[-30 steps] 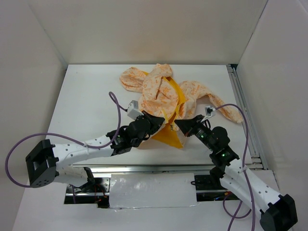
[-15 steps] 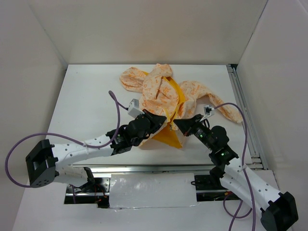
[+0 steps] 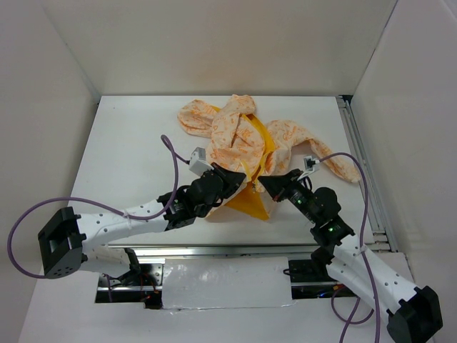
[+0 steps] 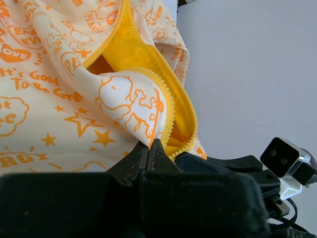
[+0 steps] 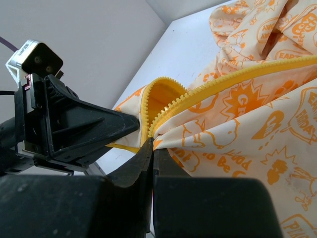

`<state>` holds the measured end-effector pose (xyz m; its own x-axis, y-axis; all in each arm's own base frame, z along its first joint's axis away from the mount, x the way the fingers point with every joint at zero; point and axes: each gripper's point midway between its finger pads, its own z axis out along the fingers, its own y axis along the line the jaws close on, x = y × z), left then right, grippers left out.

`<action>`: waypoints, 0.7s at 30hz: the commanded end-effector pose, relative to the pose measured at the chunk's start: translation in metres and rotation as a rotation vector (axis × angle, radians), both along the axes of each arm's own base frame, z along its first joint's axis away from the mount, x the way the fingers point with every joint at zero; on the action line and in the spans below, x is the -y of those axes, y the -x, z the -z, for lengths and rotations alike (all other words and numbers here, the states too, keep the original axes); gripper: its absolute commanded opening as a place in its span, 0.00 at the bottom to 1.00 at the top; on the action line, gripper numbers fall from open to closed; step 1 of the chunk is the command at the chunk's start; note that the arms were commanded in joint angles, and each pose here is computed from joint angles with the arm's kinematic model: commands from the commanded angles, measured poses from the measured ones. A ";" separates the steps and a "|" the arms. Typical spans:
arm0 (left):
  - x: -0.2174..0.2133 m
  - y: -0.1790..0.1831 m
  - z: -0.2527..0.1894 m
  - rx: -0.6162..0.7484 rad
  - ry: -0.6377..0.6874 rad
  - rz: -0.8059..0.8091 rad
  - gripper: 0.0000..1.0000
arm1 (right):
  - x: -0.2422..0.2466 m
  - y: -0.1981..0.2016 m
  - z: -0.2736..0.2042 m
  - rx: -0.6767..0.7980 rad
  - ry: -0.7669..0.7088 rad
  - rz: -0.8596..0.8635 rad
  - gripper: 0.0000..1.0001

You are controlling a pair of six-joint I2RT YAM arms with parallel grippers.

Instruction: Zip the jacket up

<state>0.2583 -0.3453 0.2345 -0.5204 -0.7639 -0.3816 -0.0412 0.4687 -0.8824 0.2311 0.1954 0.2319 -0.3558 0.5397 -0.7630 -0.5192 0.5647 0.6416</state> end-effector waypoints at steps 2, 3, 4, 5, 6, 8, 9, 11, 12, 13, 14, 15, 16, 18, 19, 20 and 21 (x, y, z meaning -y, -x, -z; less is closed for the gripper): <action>0.001 0.001 -0.025 0.046 0.077 0.001 0.00 | -0.004 0.001 -0.046 0.116 -0.065 -0.018 0.00; 0.001 0.001 -0.023 0.041 0.074 0.000 0.00 | -0.005 0.002 -0.047 0.116 -0.069 -0.022 0.00; 0.002 0.001 -0.022 0.037 0.073 0.000 0.00 | -0.006 0.002 -0.049 0.120 -0.072 -0.025 0.00; 0.002 0.001 -0.022 0.036 0.072 0.000 0.00 | -0.006 0.002 -0.049 0.121 -0.070 -0.025 0.00; 0.002 0.001 -0.021 0.034 0.068 0.001 0.00 | -0.006 0.002 -0.049 0.123 -0.071 -0.025 0.00; 0.002 0.001 -0.022 0.033 0.069 0.001 0.00 | -0.005 0.002 -0.051 0.126 -0.075 -0.023 0.00; 0.001 0.001 -0.020 0.029 0.072 -0.001 0.00 | -0.005 0.003 -0.052 0.127 -0.074 -0.025 0.00; 0.001 0.003 -0.023 0.044 0.079 0.010 0.00 | -0.005 0.001 -0.052 0.127 -0.069 -0.018 0.00; 0.000 0.003 -0.024 0.048 0.080 0.011 0.00 | -0.005 0.001 -0.054 0.132 -0.072 -0.018 0.00; 0.001 0.004 -0.025 0.047 0.083 0.014 0.00 | -0.004 0.001 -0.054 0.133 -0.071 -0.018 0.00; 0.000 0.003 -0.024 0.045 0.082 0.008 0.00 | -0.005 0.002 -0.055 0.135 -0.069 -0.020 0.00; 0.000 0.003 -0.024 0.045 0.078 0.007 0.00 | -0.005 0.001 -0.054 0.129 -0.069 -0.018 0.00; 0.000 0.003 -0.024 0.041 0.079 0.006 0.00 | -0.005 0.002 -0.055 0.132 -0.069 -0.019 0.00; 0.001 0.005 -0.027 0.047 0.086 0.019 0.00 | -0.004 0.000 -0.054 0.132 -0.065 -0.011 0.00; 0.001 0.006 -0.024 0.053 0.079 0.028 0.00 | -0.003 -0.001 -0.053 0.131 -0.062 -0.006 0.00; 0.002 0.008 -0.027 0.058 0.089 0.044 0.00 | -0.004 -0.001 -0.055 0.135 -0.061 -0.005 0.00; 0.003 0.009 -0.027 0.062 0.092 0.051 0.00 | -0.004 -0.002 -0.055 0.132 -0.059 -0.005 0.00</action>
<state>0.2537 -0.3457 0.2321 -0.5389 -0.7551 -0.3733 -0.0297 0.4599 -0.8875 0.2336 0.1976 0.2429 -0.3417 0.5471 -0.7642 -0.5336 0.5564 0.6369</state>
